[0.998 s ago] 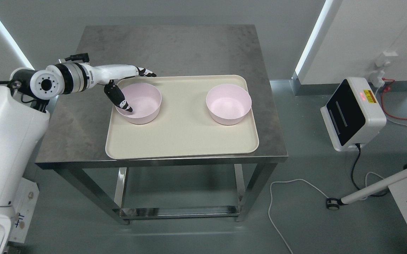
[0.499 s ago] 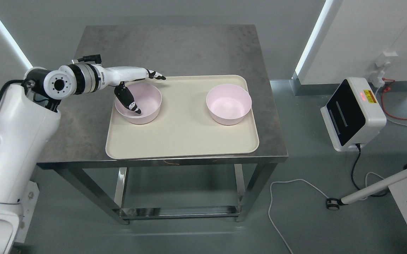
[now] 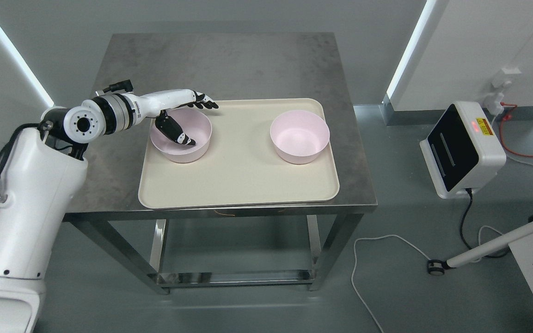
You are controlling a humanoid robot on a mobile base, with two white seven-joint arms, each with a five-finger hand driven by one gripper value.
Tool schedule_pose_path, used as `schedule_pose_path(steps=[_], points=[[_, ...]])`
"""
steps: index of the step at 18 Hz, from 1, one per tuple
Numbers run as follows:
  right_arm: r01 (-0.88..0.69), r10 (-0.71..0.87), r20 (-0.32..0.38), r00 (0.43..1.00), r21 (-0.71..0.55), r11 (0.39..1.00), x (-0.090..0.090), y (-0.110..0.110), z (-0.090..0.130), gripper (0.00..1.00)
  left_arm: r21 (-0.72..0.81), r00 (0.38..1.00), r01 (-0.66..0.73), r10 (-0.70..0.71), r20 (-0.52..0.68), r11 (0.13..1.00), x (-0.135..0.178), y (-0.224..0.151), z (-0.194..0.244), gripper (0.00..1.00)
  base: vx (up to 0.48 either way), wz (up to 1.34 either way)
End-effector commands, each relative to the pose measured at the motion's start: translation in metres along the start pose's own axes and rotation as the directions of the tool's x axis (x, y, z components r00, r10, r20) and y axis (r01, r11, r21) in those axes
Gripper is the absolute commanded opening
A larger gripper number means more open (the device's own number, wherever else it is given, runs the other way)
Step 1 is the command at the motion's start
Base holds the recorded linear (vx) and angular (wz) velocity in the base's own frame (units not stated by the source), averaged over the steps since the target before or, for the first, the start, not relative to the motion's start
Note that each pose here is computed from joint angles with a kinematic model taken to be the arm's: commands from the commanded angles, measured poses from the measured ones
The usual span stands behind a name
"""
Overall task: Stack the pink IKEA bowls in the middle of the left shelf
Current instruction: 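Grip the rim of the nearer pink bowl with the left hand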
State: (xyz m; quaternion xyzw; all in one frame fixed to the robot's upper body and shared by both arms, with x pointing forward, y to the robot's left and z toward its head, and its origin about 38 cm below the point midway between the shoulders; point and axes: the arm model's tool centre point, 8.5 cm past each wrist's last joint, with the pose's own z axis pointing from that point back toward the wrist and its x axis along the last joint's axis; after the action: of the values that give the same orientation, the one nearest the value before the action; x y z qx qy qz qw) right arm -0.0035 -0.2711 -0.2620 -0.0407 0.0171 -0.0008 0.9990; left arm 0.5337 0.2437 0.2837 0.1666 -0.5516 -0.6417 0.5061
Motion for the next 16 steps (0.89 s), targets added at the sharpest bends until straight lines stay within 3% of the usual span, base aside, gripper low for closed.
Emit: schedule_pose_path(steps=[1, 11, 16], points=[[0.011, -0.011, 0.004, 1.000, -0.017, 1.000, -0.007, -0.011, -0.001, 1.00, 0.048, 0.998, -0.054, 0.053, 0.025, 0.997, 0.002, 0.006, 0.000, 0.63, 0.000, 0.00], [0.011, -0.011, 0.005, 1.000, -0.017, 1.000, -0.007, -0.011, -0.001, 1.00, 0.039, 0.998, -0.047, 0.046, 0.034, 0.998, 0.001, 0.005, 0.001, 0.36, 0.000, 0.00], [0.011, -0.011, 0.005, 1.000, -0.017, 1.000, -0.007, -0.011, -0.001, 1.00, 0.018, 0.999, -0.044, 0.044, 0.032, 0.999, 0.001, -0.003, -0.002, 0.28, 0.000, 0.00]])
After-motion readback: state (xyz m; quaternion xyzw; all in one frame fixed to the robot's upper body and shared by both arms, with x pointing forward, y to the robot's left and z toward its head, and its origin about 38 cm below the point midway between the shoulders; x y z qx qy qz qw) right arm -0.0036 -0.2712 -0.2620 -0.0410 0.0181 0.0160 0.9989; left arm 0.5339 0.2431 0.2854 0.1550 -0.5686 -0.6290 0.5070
